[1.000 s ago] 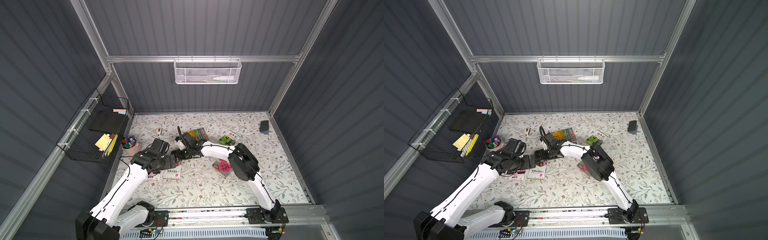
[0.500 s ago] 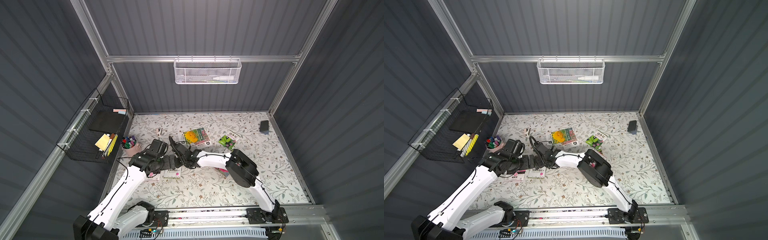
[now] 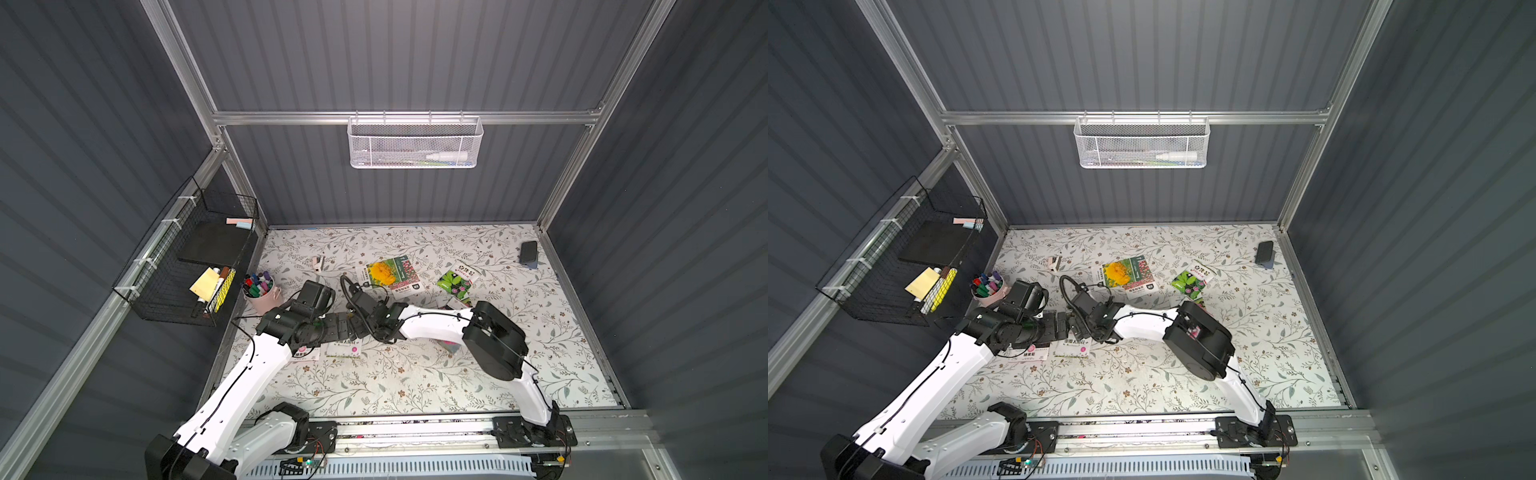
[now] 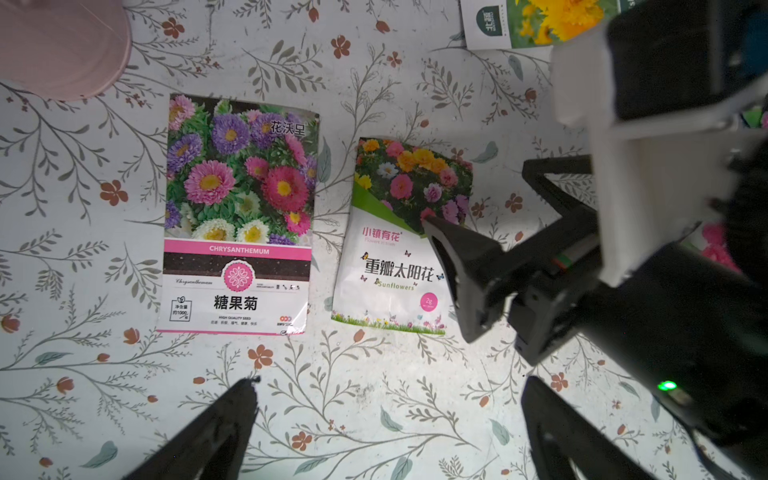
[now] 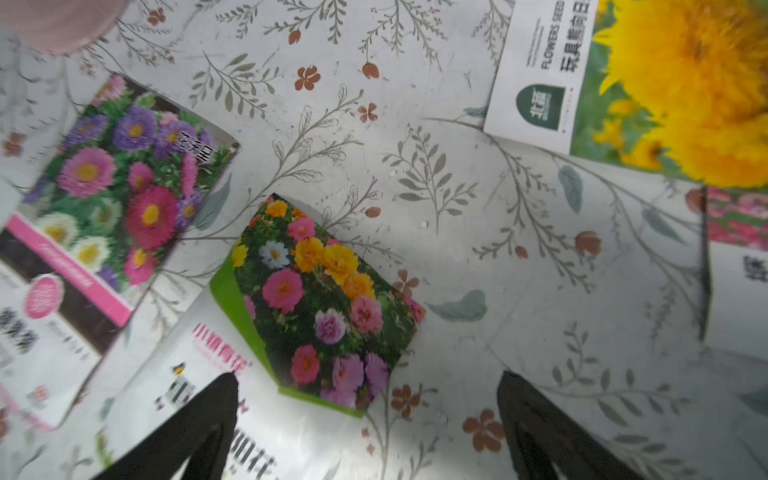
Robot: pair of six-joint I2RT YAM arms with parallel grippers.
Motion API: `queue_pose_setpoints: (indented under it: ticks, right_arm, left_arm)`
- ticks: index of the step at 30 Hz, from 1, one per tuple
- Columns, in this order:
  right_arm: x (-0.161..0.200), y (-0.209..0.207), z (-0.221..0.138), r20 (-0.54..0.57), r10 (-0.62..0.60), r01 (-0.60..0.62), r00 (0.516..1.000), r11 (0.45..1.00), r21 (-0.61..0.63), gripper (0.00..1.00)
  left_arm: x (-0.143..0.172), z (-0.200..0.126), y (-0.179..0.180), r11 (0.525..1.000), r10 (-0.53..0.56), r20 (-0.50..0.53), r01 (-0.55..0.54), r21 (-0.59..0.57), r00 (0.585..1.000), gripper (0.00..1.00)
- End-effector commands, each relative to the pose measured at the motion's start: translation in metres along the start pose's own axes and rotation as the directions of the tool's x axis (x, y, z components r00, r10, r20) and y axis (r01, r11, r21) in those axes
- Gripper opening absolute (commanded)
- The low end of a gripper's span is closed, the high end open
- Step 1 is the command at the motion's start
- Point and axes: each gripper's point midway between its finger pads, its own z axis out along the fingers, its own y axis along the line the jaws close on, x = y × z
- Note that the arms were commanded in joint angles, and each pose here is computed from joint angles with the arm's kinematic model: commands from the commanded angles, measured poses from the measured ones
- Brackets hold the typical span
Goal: Arrange the seed packets in a row
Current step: Place the seed packet at the center of the board.
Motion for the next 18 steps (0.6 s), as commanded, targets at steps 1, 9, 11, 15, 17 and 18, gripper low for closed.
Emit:
queue_pose_setpoints:
  ticks: [1, 9, 11, 15, 17, 18]
  right_arm:
    - [-0.007, 0.020, -0.021, -0.031, 0.157, -0.160, 0.987, 0.965, -0.210, 0.99]
    - [0.014, 0.035, -0.024, -0.335, 0.297, -0.424, 0.894, 0.804, -0.417, 0.99]
    - [0.022, 0.047, -0.021, -0.422, 0.305, -0.490, 0.854, 0.747, -0.450, 0.99]
    - [0.030, 0.052, -0.017, -0.443, 0.322, -0.518, 0.837, 0.729, -0.447, 0.99]
    - [0.032, 0.050, -0.015, -0.448, 0.327, -0.523, 0.832, 0.733, -0.436, 0.99]
    - [0.032, 0.050, -0.015, -0.449, 0.328, -0.523, 0.831, 0.734, -0.433, 0.99]
  left_arm:
    - [-0.012, -0.008, -0.004, 1.000, 0.009, 0.037, -0.010, 0.011, 0.999, 0.99]
    - [-0.028, -0.019, -0.013, 0.999, 0.015, 0.079, -0.018, 0.037, 0.997, 0.99]
    - [-0.030, -0.021, -0.012, 0.999, 0.020, 0.083, -0.023, 0.032, 0.996, 0.99]
    - [-0.032, -0.023, -0.010, 0.999, 0.024, 0.094, -0.026, 0.022, 0.995, 0.99]
    - [-0.032, -0.023, -0.010, 0.999, 0.021, 0.093, -0.023, 0.022, 0.995, 0.99]
    - [-0.031, -0.022, -0.010, 1.000, 0.018, 0.091, -0.020, 0.022, 0.996, 0.99]
